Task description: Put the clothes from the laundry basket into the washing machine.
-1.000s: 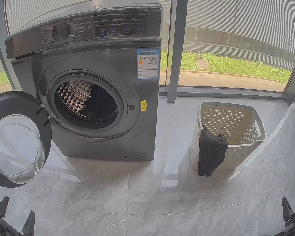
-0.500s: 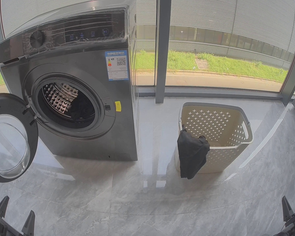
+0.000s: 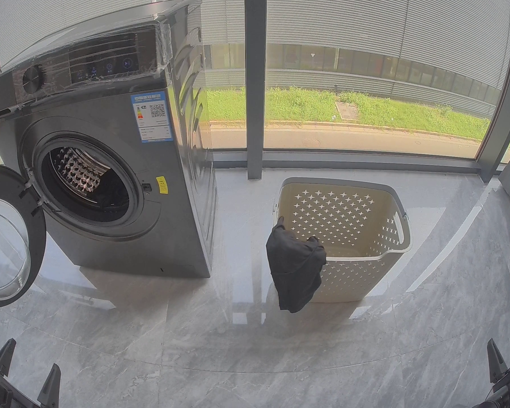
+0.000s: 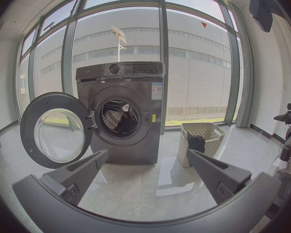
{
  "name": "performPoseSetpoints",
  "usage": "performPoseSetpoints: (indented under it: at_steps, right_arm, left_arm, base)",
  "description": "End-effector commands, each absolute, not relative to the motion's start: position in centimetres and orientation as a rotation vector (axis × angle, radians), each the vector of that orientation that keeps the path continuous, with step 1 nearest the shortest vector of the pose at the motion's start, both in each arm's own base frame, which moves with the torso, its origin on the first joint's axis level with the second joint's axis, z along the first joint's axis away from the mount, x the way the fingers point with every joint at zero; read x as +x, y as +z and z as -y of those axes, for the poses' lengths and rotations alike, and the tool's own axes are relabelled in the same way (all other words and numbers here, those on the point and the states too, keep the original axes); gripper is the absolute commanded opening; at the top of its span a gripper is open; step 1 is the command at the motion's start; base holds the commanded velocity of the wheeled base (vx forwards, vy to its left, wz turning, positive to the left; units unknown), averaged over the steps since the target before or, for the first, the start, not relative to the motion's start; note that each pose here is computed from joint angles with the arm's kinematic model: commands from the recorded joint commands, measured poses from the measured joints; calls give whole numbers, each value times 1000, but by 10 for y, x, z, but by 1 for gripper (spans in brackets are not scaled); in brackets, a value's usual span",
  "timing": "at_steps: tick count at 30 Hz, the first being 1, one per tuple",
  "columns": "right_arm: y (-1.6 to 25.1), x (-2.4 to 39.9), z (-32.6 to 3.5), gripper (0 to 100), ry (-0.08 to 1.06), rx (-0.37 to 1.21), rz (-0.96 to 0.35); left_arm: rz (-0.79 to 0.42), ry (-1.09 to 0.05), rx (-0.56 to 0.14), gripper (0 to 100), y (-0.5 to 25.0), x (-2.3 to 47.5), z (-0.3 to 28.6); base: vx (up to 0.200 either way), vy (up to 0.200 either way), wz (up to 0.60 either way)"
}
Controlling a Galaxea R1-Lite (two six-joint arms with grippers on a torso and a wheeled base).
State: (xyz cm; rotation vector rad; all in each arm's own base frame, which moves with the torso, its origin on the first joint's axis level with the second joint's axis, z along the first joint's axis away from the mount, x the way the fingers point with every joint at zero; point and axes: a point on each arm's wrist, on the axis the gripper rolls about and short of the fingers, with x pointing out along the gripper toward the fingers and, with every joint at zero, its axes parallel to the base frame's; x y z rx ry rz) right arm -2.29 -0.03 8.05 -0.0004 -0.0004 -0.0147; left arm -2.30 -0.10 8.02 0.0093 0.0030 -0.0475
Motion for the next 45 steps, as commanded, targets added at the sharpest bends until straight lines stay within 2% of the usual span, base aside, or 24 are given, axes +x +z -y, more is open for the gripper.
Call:
performPoseSetpoints:
  at_steps: [1,5,7,9,13,15,16,17,20,21,23,30,37,45]
  right_arm:
    - [75,-23,0,100,-17,6,-3]
    - [81,-24,0,100,5,-3,34]
    - [108,-32,-1,100,56,-12,151]
    - [130,-40,-3,100,142,-15,176]
    - [143,-27,-6,100,301,5,-38]
    - [150,2,-9,100,405,59,-210]
    - [150,2,-9,100,405,59,-210]
    - [158,33,-10,100,445,126,-304]
    - [163,77,-13,100,499,155,-338]
    - [163,79,-13,100,503,155,-341]
    - [155,115,-25,100,590,155,-390]
    - [135,161,-53,100,676,136,-483]
    - [112,207,-82,100,608,151,-537]
    - [71,239,-114,100,598,137,-491]
  left_arm:
    - [-4,-46,9,100,75,-23,1]
    - [-4,-45,9,100,75,-23,1]
    - [-4,-46,9,100,75,-23,1]
    - [-4,-43,8,100,75,-23,1]
    - [-4,-40,8,100,75,-23,1]
    - [-4,-40,8,100,75,-23,1]
    - [-4,-40,8,100,75,-23,1]
    - [-4,-40,9,100,75,-23,1]
    - [-4,-40,9,100,75,-23,1]
    - [-4,-40,9,100,75,-23,1]
    - [-4,-38,8,100,75,-23,1]
    - [-4,-40,9,100,75,-23,1]
    - [-4,-38,11,100,75,-23,1]
    - [-4,-38,11,100,75,-23,1]
  base:
    - [0,-200,0]
    - [0,0,0]
    - [0,0,0]
    - [200,0,0]
    - [200,0,0]
    - [200,0,0]
    - [200,0,0]
    - [200,0,0]
    - [200,0,0]
    - [200,0,0]
    - [200,0,0]
    - [143,0,0]
    - [0,0,0]
    - [0,200,0]
